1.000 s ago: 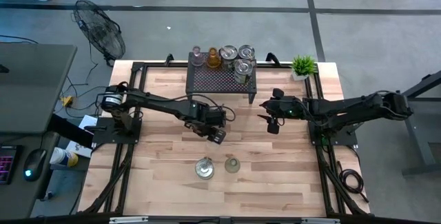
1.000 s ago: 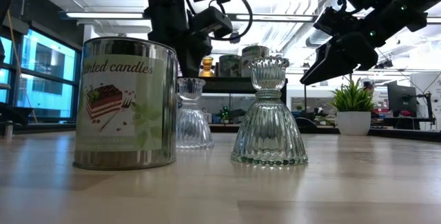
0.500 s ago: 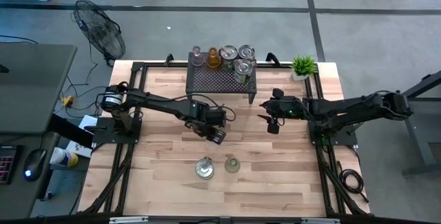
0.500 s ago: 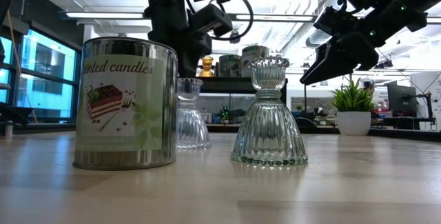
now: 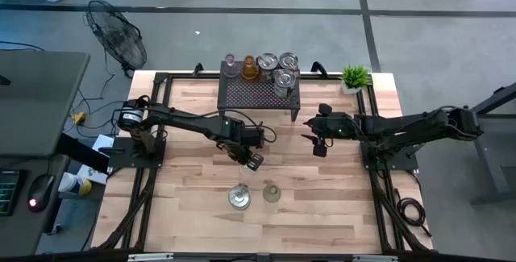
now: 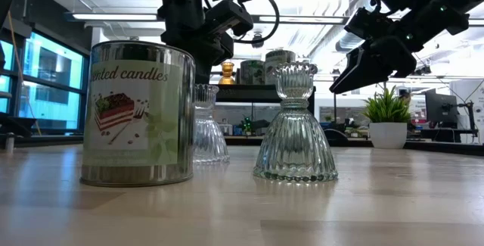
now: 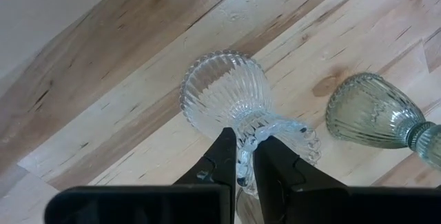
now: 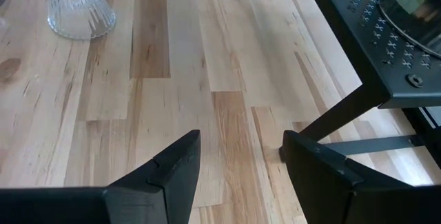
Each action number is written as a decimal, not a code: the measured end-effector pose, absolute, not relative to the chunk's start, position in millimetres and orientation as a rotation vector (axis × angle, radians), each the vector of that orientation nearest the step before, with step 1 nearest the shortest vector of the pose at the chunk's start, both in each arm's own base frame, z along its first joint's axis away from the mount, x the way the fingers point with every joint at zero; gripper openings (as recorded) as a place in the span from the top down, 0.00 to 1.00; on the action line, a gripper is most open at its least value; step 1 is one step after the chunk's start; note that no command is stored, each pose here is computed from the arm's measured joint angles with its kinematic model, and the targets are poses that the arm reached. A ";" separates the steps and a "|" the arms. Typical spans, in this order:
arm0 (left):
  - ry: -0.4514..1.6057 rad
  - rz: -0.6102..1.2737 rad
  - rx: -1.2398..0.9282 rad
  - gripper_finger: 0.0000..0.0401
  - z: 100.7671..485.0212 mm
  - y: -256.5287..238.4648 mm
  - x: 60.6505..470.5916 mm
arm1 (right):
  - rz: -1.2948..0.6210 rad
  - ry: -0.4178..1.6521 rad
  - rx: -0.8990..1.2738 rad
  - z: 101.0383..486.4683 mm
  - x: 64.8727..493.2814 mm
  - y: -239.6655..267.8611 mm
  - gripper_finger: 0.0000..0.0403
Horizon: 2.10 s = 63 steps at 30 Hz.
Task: Pick & Place candle stick holders
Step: Put the transparent glass candlestick on the shelf aligned with the other candlesticks
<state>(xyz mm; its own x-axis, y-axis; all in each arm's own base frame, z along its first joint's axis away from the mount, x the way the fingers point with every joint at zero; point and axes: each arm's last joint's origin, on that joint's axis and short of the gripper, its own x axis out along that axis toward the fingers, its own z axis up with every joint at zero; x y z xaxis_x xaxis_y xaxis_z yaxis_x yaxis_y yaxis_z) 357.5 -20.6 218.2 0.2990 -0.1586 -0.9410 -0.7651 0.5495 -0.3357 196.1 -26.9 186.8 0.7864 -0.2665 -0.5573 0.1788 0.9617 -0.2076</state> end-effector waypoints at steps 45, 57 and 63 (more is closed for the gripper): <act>1.192 0.435 -0.808 0.94 292.0 -19.2 358.0 | -0.242 0.623 -0.147 186.6 196.0 -26.9 0.51; 1.184 0.500 -0.750 0.94 341.7 -15.2 346.0 | -0.241 0.624 -0.147 186.5 196.0 -26.9 0.51; 1.165 0.509 -0.738 0.94 349.8 2.1 344.9 | -0.241 0.623 -0.147 186.6 196.0 -26.9 0.51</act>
